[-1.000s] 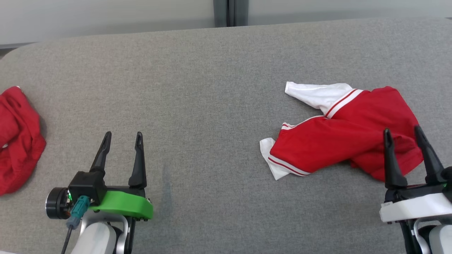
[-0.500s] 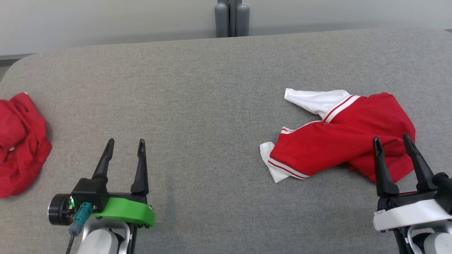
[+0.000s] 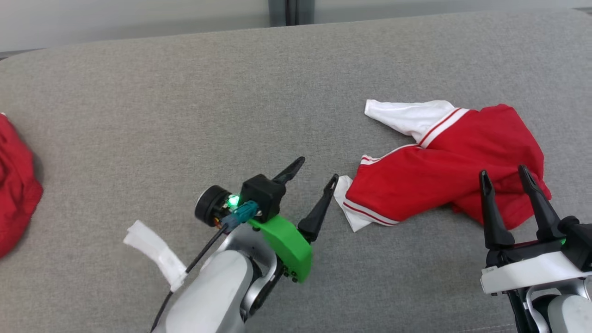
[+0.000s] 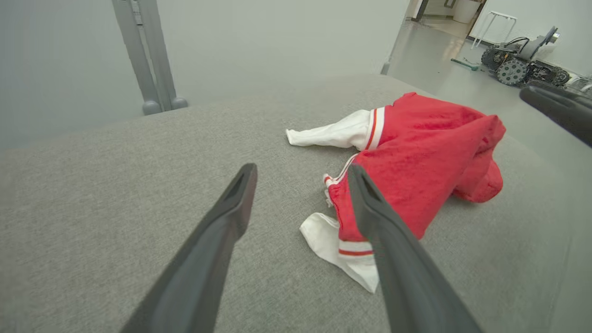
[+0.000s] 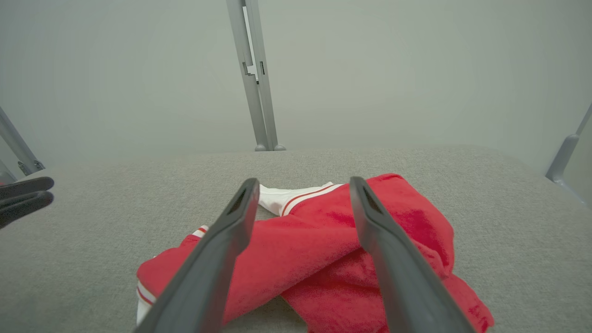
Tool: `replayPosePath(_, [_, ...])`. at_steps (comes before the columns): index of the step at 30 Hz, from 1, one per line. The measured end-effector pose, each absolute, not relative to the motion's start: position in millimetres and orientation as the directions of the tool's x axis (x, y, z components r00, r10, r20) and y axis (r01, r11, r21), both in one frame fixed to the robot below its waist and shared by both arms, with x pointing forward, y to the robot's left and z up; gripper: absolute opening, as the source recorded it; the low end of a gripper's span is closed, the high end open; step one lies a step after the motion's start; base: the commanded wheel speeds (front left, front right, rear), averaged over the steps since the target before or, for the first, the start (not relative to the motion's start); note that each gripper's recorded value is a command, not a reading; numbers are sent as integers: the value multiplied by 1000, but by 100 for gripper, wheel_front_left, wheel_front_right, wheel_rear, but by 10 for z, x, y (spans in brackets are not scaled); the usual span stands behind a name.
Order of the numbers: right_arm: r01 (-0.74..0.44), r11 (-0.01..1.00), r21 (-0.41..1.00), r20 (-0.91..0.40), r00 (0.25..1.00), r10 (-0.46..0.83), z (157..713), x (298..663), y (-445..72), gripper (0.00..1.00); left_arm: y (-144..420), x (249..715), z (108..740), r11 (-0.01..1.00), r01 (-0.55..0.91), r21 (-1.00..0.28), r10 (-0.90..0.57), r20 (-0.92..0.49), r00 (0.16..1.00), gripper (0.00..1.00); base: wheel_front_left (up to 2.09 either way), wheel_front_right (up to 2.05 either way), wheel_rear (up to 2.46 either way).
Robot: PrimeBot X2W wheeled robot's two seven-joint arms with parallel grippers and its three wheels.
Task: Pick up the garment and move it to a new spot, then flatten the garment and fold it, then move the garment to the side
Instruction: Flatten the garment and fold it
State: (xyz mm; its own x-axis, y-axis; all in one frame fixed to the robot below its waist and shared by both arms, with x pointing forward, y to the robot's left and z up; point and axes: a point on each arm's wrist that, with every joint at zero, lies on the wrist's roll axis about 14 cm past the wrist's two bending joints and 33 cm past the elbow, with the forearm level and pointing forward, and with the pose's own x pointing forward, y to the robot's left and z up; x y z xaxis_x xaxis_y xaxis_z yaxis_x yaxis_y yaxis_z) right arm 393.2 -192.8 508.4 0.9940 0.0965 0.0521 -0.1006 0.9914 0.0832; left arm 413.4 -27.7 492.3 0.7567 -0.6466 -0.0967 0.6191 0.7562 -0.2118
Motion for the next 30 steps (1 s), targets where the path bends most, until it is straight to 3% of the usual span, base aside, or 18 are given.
replayPosePath(8, [-31,995,98,17,999,30,4948,3893,-2122,100,-753,4082,4324,650,703,-288,-758,-314,572,100,0,0,0])
replayPosePath(14, [37,994,100,-16,999,-36,4822,3823,-2324,100,-991,3972,4092,586,726,-361,-804,-368,467,100,0,0,0])
replayPosePath(16, [52,993,103,-26,998,-50,4787,3807,-2359,100,-1048,3969,4075,570,735,-368,-816,-359,453,0,0,0,0])
replayPosePath(22, [66,993,99,-29,998,-64,4765,3809,-2409,100,-973,4183,4202,602,720,-344,-798,-268,539,0,0,0,0])
replayPosePath(30, [45,994,96,-22,999,-43,4799,3843,-2359,100,-146,4221,4188,764,595,-248,-645,-264,717,0,0,0,0])
